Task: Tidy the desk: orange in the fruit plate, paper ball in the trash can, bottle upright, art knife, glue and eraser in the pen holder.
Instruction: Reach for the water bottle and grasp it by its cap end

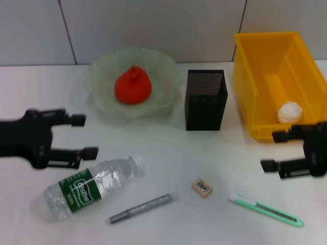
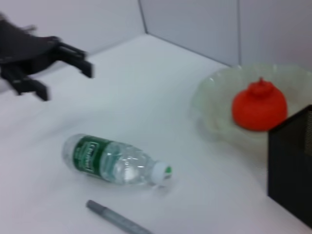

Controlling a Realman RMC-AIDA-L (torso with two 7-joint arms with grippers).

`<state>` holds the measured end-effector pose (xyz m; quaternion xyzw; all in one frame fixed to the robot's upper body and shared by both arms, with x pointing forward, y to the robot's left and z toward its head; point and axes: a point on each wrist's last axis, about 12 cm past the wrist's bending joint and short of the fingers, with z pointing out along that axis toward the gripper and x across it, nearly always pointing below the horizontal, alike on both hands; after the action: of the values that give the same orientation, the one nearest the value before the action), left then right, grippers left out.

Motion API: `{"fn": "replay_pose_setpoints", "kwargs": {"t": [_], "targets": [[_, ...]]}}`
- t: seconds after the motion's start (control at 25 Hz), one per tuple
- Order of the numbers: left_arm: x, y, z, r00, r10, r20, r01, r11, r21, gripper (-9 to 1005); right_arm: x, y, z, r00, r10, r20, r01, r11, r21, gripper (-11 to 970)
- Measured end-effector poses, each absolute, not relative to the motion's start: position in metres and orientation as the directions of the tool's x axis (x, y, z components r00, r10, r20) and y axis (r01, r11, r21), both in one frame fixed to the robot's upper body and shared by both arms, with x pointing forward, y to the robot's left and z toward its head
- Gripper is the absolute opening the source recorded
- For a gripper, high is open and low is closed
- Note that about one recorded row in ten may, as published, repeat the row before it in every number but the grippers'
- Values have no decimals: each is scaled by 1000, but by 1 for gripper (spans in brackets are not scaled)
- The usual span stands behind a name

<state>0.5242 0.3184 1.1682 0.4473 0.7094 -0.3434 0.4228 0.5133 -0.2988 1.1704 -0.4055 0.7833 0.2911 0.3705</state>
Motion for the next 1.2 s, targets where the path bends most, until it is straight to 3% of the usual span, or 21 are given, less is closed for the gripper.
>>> {"fn": "replay_pose_setpoints", "kwargs": {"t": [0.16,0.28,0.36,0.44,0.76,1.0,1.2], "targets": [[545,294,1196,-292,514,-807,915,397,-79,774,495,-318,1139,-318,-300,-900,-866,478,147,835],[545,294,1196,-292,514,-807,915,397,-79,772,487,-327,1129,-276,-229,-934,-862,488,136,835],[570,258,1206,-352,651,-673,913,397,-94,770,479,-336,1122,-239,-179,-954,-859,497,122,835],[578,244,1207,-359,694,-624,913,400,-80,769,472,-340,1115,-214,-145,-966,-860,497,115,835],[593,183,1191,-356,821,-447,915,404,13,764,464,-347,1104,-211,-84,-974,-843,521,138,834],[598,170,1166,-389,847,-361,907,421,10,760,464,-346,1101,-221,-77,-972,-838,525,149,834],[598,170,1163,-391,849,-356,907,422,10,757,465,-344,1098,-229,-63,-971,-838,521,164,834]]}}
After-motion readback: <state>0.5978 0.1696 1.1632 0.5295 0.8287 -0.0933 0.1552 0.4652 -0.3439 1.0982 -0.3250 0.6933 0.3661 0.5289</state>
